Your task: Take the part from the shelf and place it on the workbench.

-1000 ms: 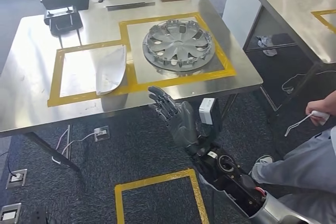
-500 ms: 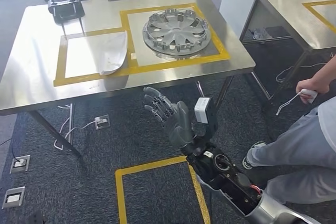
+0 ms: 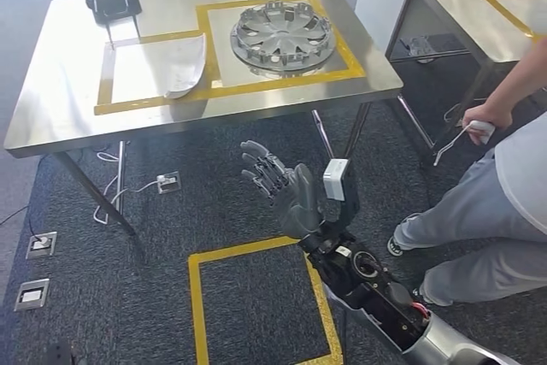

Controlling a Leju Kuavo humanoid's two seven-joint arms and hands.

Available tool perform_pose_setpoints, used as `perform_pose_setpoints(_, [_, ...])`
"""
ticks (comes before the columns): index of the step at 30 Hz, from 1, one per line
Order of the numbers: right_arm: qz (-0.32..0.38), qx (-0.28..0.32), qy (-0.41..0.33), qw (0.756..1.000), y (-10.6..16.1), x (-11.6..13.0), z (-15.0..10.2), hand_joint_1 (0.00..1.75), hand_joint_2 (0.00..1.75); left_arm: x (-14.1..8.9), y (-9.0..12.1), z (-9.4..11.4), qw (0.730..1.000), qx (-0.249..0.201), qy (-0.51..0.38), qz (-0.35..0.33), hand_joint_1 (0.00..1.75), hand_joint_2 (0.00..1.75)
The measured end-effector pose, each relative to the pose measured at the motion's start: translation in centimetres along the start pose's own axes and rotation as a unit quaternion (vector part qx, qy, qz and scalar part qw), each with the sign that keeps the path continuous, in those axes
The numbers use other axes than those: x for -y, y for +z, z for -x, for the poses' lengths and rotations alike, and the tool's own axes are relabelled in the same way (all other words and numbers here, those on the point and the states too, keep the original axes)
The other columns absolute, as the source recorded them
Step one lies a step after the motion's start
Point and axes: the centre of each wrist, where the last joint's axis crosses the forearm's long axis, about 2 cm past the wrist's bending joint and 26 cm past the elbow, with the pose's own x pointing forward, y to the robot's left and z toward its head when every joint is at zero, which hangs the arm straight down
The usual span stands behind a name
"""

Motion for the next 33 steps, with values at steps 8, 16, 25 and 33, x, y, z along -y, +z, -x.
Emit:
perform_pose_setpoints(8, [-0.001, -0.004, -0.009, 1.0, -0.23, -0.09, 0.37, 0.0, 0.0, -0.27, -0.11, -0.02, 1.0, -0.002, 0.005, -0.005, 0.0, 0.0])
perform_pose_setpoints(16, [0.0, -0.006, -0.012, 1.0, -0.15, -0.11, 0.57, 0.0, 0.0, -0.46, -0.16, 0.02, 1.0, 0.003, 0.005, -0.008, 0.0, 0.0])
perform_pose_setpoints(25, [0.008, -0.012, -0.013, 1.0, 0.17, -0.01, 0.87, 0.0, 0.0, -0.74, -0.1, 0.56, 1.0, 0.001, 0.005, -0.011, 0.0, 0.0])
perform_pose_setpoints(33, [0.012, -0.008, -0.012, 1.0, -0.01, 0.17, 0.75, 0.0, 0.0, -0.76, -0.15, 0.42, 1.0, 0.002, 0.006, -0.011, 0.0, 0.0])
